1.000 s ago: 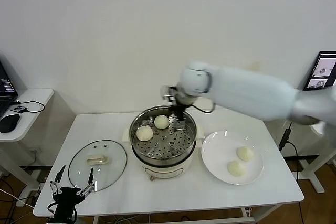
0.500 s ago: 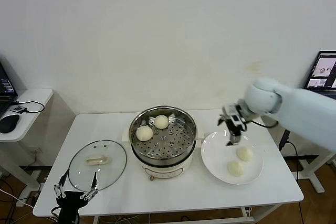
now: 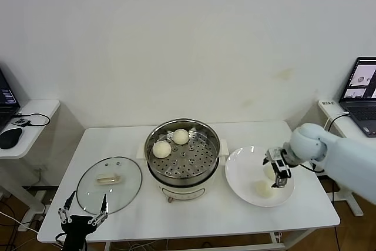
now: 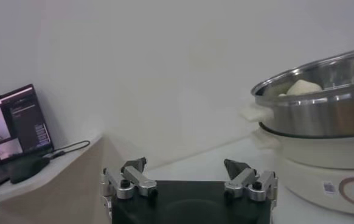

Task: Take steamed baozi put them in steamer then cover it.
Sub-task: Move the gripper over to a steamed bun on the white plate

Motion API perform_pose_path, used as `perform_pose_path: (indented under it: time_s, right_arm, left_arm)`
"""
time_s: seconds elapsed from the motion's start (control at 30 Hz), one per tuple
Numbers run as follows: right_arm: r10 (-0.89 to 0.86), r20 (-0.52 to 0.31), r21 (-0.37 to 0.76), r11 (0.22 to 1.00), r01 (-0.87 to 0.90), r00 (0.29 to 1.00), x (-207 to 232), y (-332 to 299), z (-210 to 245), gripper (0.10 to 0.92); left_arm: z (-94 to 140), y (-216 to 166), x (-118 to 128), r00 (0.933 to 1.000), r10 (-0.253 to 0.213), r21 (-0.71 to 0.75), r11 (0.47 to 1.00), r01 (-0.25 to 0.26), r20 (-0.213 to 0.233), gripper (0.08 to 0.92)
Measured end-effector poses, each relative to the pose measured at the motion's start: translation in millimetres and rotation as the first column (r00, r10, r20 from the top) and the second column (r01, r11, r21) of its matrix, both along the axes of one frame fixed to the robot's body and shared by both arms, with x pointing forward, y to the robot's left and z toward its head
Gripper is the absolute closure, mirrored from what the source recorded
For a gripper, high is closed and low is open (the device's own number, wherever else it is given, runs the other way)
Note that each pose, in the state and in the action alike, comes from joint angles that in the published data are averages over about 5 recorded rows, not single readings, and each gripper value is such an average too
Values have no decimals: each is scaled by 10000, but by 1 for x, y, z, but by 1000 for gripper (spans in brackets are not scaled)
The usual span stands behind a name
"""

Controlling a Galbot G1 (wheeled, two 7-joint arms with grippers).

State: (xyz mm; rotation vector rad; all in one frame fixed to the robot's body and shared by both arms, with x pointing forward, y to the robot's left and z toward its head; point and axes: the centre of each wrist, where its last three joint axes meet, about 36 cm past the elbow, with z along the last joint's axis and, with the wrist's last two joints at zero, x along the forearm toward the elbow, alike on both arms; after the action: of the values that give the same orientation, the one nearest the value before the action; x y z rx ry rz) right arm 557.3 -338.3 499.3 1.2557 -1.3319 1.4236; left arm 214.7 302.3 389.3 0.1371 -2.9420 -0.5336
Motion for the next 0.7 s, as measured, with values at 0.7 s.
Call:
perform_pose_path:
  time_s: [0.7]
  right_arm:
    - [-327,-216,114,9994,330,9992,3,7,-54,286]
  left_arm:
    - [1,6,0,9999,156,98,9998,-156,24,177]
